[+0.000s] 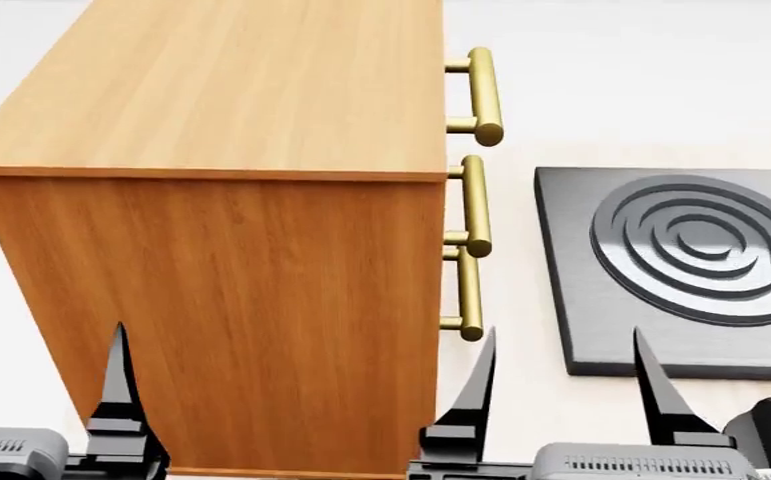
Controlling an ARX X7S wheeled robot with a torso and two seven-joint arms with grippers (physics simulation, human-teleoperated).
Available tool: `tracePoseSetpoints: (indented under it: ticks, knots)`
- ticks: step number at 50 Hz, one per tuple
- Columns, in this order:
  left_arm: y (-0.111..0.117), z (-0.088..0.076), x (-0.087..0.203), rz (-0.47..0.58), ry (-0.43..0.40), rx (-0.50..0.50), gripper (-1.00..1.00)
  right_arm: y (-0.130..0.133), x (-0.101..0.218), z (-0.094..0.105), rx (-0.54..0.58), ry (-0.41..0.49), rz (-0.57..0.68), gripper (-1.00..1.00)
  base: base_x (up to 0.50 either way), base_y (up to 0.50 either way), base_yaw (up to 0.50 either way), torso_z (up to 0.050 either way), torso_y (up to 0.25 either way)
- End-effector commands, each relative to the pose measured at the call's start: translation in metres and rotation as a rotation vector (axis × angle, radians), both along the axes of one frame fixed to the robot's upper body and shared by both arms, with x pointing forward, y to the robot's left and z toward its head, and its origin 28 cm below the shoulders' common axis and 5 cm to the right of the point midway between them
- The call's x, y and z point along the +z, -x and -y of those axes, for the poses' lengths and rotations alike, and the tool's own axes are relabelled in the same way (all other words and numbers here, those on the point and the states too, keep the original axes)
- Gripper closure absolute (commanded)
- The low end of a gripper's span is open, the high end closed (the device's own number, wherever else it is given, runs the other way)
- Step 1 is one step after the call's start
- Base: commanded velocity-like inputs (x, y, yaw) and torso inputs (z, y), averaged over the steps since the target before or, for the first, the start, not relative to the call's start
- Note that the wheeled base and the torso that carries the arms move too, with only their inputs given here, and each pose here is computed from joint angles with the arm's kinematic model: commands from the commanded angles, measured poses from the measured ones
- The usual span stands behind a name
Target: Put the bowl on the top of the cabinet.
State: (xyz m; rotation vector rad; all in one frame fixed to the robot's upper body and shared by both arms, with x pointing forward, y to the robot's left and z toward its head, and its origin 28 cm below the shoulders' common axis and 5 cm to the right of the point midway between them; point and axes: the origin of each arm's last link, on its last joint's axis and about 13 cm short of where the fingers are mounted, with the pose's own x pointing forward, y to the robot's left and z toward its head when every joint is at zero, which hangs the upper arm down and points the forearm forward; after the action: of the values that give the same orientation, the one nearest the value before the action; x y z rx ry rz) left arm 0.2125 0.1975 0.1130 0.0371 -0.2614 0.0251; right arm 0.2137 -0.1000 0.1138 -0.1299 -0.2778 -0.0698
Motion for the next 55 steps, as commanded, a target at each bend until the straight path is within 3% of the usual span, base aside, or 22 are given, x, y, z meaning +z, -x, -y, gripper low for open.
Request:
tracePoseSetpoints:
  ticks: [1,12,18,27,35,42,48,55]
  knots:
    - [0.0,0.0,0.0,-0.001,0.002,0.0,-1.0,0.0,-0.002,0.001,-0.035,0.005,-0.016,-1.0,0.0,0.0,0.0,0.0,0.0]
    - [-0.001,-0.002,-0.002,-0.006,0.005,0.005,-1.0,0.011,0.01,0.008,-0.107,0.058,-0.108,-1.0,0.0,0.0,0.0,0.0,0.0]
    - [-0.002,-0.002,-0.001,-0.007,0.005,0.005,-1.0,0.026,0.029,0.015,-0.134,0.171,-0.115,-1.0,0.0,0.0,0.0,0.0,0.0]
    - [-0.002,-0.002,0.001,-0.005,0.0,0.007,-1.0,0.054,0.048,0.031,-0.087,0.177,-0.189,-1.0,0.0,0.0,0.0,0.0,0.0]
    - [-0.003,-0.002,0.0,-0.005,-0.006,0.014,-1.0,0.079,0.063,0.042,-0.059,0.153,-0.331,-1.0,0.0,0.0,0.0,0.0,0.0]
    - [-0.002,-0.002,0.001,-0.006,0.0,0.011,-1.0,0.098,0.061,0.053,-0.083,0.178,-0.438,-1.0,0.0,0.0,0.0,0.0,0.0]
    - [-0.002,-0.002,0.002,-0.005,0.001,0.015,-1.0,0.112,0.055,0.059,-0.125,0.216,-0.454,-1.0,0.0,0.0,0.0,0.0,0.0]
    - [-0.002,-0.002,0.003,-0.002,-0.006,0.017,-1.0,0.123,0.032,0.063,-0.129,0.191,-0.54,-1.0,0.0,0.0,0.0,0.0,0.0]
